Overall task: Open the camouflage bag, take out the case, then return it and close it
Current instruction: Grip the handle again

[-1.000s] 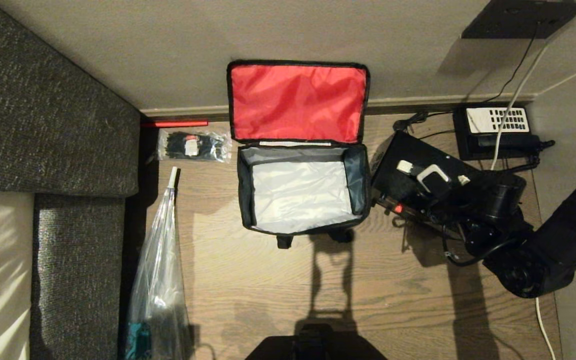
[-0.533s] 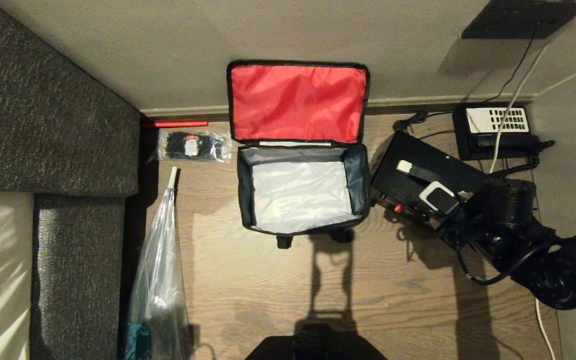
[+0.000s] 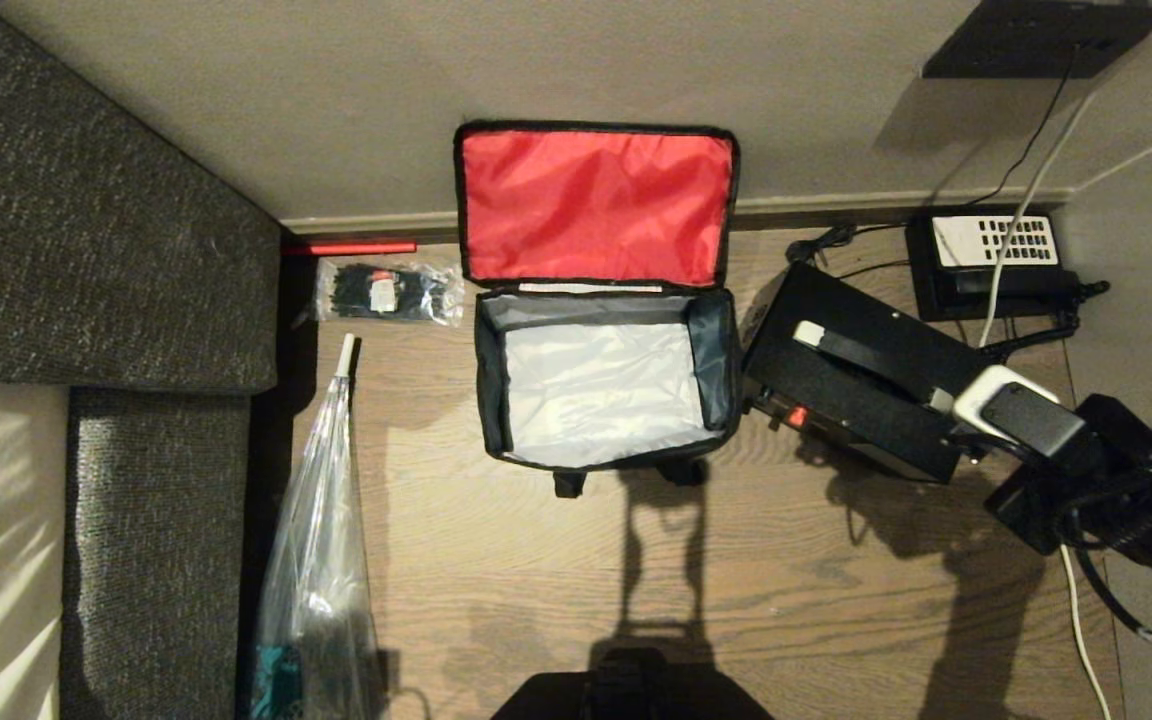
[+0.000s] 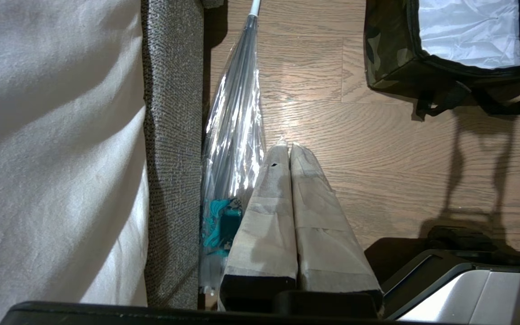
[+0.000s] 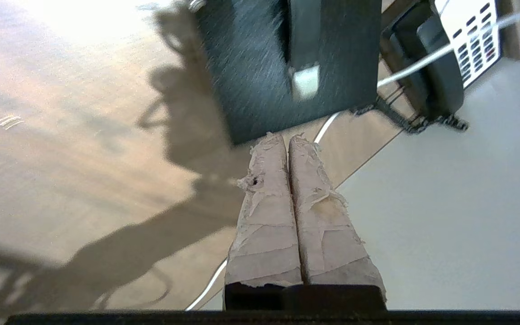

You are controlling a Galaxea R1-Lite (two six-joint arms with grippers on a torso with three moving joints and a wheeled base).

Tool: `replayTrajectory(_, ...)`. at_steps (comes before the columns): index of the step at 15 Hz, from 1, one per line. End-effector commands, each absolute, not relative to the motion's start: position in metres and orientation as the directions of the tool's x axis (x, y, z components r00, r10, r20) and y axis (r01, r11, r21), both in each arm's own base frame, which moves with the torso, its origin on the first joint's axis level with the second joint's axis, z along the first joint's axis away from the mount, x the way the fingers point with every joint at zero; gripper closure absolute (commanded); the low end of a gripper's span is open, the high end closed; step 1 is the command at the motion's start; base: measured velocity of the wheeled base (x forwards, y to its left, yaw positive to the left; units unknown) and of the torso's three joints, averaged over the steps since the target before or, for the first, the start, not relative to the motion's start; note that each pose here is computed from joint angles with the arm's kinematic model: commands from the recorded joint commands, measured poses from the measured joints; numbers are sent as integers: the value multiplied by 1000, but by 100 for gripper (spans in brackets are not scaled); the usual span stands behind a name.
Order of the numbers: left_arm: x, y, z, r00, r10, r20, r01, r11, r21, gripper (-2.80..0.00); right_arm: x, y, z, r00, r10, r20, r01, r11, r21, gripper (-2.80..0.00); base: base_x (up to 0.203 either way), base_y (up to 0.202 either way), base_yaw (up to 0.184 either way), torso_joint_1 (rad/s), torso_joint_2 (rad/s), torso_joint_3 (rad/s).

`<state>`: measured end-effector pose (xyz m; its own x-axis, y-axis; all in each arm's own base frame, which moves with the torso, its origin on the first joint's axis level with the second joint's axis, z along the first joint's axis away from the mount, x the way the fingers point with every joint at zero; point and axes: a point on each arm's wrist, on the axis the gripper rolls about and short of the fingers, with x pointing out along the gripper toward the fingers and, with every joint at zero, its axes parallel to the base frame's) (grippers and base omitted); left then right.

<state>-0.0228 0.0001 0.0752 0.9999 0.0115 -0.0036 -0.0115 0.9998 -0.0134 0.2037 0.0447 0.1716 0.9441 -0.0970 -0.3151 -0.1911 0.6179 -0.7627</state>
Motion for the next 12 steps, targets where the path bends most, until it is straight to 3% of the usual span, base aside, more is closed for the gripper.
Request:
replayTrajectory(1, -23, 0, 74, 1000, 12, -6, -12, 1000, -14, 0, 150, 33, 191, 964, -59, -258, -152, 676, -721, 0, 0, 0, 0, 0, 0, 0)
replayTrajectory(4, -23, 0, 74, 1000, 12, -6, -12, 1000, -14, 0, 99, 20, 193, 958, -50, -282, -146, 762, -631, 0, 0, 0, 0, 0, 0, 0)
replayTrajectory(7, -23, 0, 74, 1000, 12, -6, -12, 1000, -14, 0, 50, 6, 180, 976, -6, -218, -99, 880, -465, 0, 0, 0, 0, 0, 0, 0)
replayTrajectory(10, -23, 0, 74, 1000, 12, -6, -12, 1000, -14, 0, 14, 0, 144, 986, 42, -162, -78, 971, -225, 0, 0, 0, 0, 0, 0, 0)
replayTrajectory(12, -23, 0, 74, 1000, 12, -6, -12, 1000, -12, 0, -2, 0, 114, 989, 29, -143, -53, 984, -171, 0, 0, 0, 0, 0, 0, 0)
